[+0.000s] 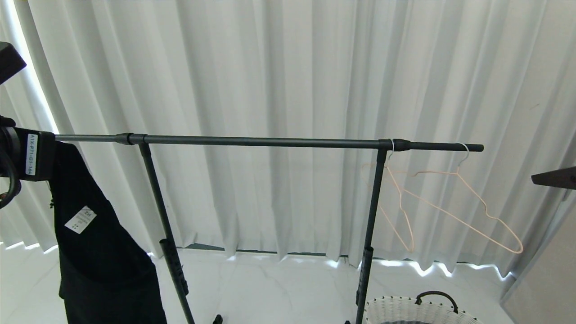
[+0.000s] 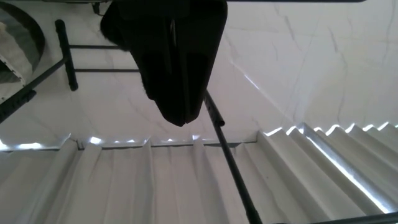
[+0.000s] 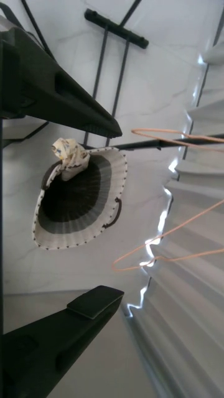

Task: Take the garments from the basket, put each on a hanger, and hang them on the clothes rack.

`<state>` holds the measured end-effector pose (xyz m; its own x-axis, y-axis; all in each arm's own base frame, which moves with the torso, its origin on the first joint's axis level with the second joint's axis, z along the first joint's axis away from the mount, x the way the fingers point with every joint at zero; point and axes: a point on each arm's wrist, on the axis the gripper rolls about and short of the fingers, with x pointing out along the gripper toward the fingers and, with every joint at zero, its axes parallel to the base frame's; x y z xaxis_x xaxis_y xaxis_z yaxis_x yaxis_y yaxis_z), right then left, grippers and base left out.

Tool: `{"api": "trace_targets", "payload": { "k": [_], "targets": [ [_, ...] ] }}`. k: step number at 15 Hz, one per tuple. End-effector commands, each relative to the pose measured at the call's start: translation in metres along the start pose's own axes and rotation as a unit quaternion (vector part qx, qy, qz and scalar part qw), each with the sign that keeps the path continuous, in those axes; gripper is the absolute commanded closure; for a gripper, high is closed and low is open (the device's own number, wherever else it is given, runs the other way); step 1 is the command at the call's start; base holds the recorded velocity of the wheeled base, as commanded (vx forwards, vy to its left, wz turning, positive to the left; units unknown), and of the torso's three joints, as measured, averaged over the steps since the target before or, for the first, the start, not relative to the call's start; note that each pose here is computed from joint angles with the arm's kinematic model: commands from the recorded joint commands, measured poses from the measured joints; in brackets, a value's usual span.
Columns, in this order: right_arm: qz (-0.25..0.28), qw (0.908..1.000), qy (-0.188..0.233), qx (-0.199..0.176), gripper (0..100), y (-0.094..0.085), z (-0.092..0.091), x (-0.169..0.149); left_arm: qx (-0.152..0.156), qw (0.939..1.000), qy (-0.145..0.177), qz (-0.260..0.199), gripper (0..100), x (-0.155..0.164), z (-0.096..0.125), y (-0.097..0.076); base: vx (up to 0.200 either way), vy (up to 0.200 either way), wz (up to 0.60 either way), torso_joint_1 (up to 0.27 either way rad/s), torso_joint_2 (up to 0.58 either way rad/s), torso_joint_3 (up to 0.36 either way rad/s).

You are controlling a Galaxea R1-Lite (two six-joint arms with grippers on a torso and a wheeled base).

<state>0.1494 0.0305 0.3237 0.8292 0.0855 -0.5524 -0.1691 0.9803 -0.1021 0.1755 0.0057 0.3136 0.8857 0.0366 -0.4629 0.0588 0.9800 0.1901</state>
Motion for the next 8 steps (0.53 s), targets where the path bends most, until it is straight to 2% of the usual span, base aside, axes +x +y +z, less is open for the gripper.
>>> {"api": "trace_targets", "payload": {
  "k": [1,4,7,8],
  "targets": [
    [-0.001,1.0,0.001,0.0,0,-0.0001,-0.0001,0.0,0.0,1.0,0.002,0.0,100,0.0007,-0.0009,-0.0003,0.0,0.0,0.0,0.0,0.0,0.0],
    [0.0,1.0,0.001,0.0,0,0.0,0.0,0.0005,0.0,0.9998,-0.018,0.004,100,0.0015,0.0024,0.0007,0.0,0.0,0.0,0.0,0.0,0.0],
    [-0.001,1.0,0.001,0.001,0,-0.0002,0.0,0.0005,0.001,0.9997,-0.023,0.005,100,0.0022,0.0034,0.0006,0.0,-0.2,0.0,0.002,0.0,0.004],
    [0.0,1.0,0.0,0.0,0,0.0,0.0002,0.0005,0.001,0.9997,-0.024,0.003,100,0.0022,0.0036,0.0005,0.0,0.0,0.0,0.0,0.0,0.0]
  ]
}}
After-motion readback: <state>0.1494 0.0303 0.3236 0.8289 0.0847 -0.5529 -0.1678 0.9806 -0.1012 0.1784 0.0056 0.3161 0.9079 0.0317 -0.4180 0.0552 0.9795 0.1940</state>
